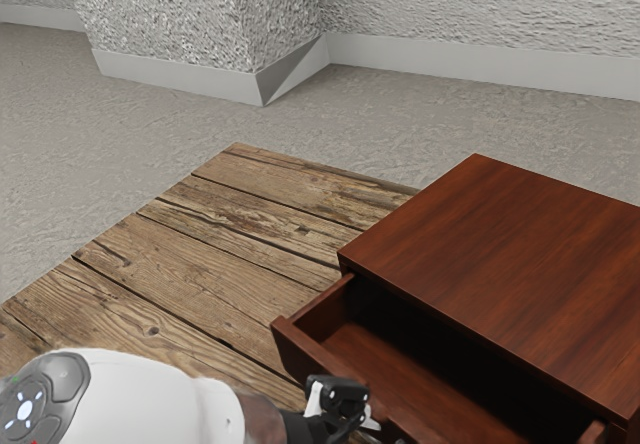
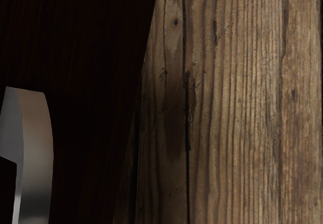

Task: Pull the drawer handle with one arm to open the drawer

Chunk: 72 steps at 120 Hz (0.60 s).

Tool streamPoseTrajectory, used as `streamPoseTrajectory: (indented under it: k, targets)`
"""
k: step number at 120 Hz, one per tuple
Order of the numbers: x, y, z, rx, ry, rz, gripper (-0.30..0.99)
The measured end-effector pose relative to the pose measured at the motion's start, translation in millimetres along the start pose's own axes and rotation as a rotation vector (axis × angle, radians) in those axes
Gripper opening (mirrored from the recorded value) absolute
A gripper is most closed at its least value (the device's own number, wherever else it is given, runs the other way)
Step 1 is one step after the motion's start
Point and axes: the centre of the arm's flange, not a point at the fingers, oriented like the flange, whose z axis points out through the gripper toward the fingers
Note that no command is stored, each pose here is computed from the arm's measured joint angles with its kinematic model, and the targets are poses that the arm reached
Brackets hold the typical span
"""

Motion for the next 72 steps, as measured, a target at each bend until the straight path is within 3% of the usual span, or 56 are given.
streamPoseTrajectory:
  k: [47,72]
  targets:
    - [1.7,6.7,-17.8,0.005,-0.006,-0.018,0.61]
    - [-2.2,16.2,-23.8,-0.014,-0.023,-0.029,0.65]
